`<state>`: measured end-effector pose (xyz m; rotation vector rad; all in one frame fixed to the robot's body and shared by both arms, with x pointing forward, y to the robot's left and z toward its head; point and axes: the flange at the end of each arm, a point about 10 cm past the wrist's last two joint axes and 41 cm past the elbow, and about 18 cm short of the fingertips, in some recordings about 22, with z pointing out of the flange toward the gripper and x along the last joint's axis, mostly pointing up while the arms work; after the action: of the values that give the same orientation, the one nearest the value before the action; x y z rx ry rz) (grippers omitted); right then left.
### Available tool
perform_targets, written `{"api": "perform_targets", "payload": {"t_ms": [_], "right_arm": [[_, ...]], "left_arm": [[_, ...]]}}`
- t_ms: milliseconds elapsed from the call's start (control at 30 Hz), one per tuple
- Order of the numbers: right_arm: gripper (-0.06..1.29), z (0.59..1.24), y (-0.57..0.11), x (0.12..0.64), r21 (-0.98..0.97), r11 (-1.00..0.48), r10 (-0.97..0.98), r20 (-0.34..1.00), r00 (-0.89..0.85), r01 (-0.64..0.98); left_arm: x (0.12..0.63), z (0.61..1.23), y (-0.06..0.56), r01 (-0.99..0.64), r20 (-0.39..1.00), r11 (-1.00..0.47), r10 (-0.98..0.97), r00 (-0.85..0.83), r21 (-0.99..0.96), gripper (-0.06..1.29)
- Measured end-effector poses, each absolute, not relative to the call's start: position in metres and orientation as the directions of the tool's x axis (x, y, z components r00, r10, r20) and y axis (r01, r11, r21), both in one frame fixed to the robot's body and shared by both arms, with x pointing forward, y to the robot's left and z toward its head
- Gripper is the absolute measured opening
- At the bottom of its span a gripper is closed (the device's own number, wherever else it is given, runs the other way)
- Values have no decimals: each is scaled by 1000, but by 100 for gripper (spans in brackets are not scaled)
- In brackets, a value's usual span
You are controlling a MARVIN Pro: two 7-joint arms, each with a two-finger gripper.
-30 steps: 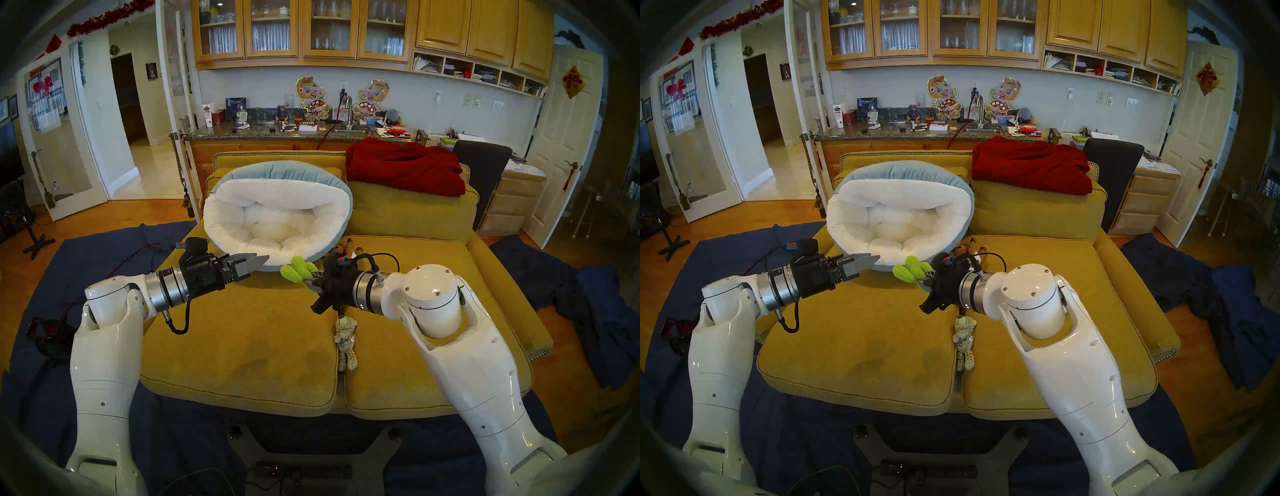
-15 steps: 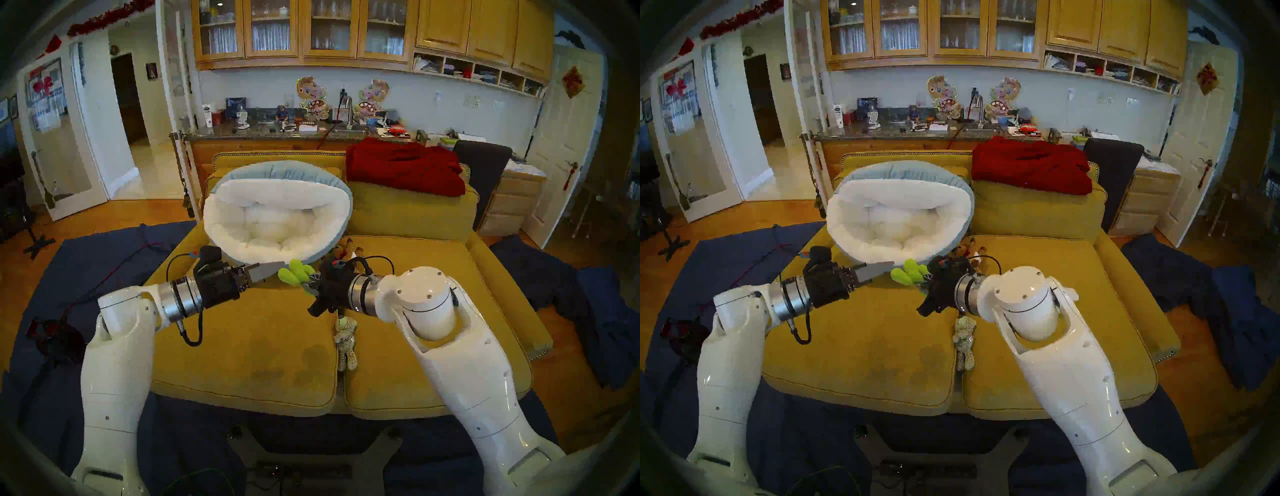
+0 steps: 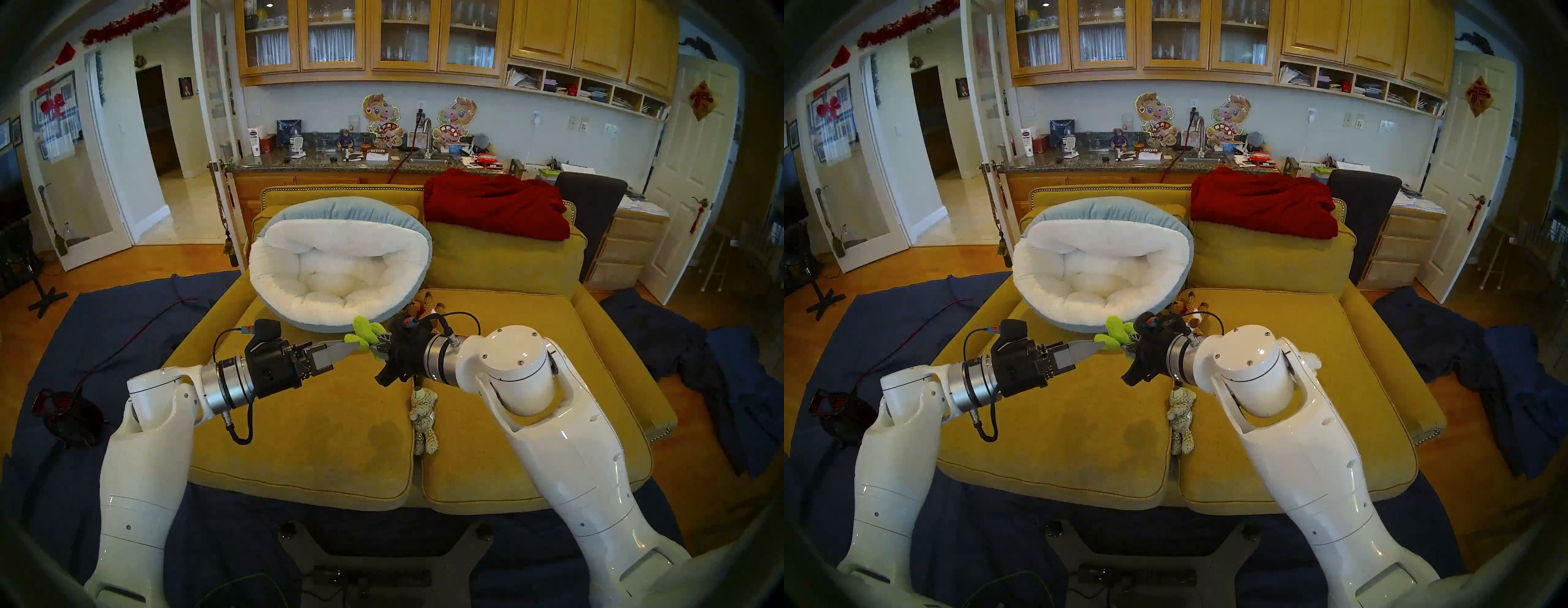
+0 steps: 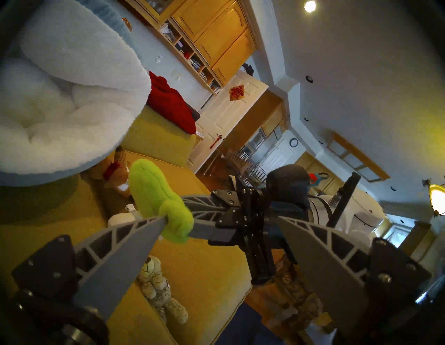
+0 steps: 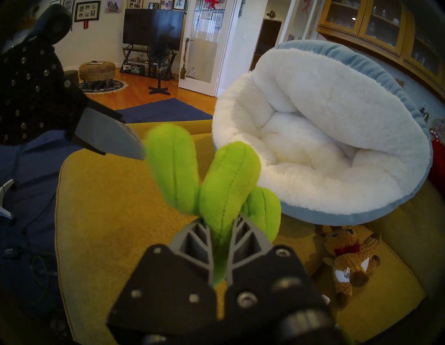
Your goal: Put toys into dog bed
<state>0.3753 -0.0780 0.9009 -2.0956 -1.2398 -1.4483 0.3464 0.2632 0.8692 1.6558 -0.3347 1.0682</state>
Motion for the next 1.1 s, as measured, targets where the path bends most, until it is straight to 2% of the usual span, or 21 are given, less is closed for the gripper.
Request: {"api": "perform_targets", "payload": {"t_ms": [533, 1100], "right_arm": [[-3, 908, -83, 374, 185, -571, 455, 882, 121, 800], [-3, 913, -85, 370, 173, -567, 442, 889, 120, 805]], "left_arm": [[346, 878, 275, -715, 810, -382, 291, 508, 586, 123], [353, 863, 268, -697, 837, -466, 256, 484, 545, 123]]}}
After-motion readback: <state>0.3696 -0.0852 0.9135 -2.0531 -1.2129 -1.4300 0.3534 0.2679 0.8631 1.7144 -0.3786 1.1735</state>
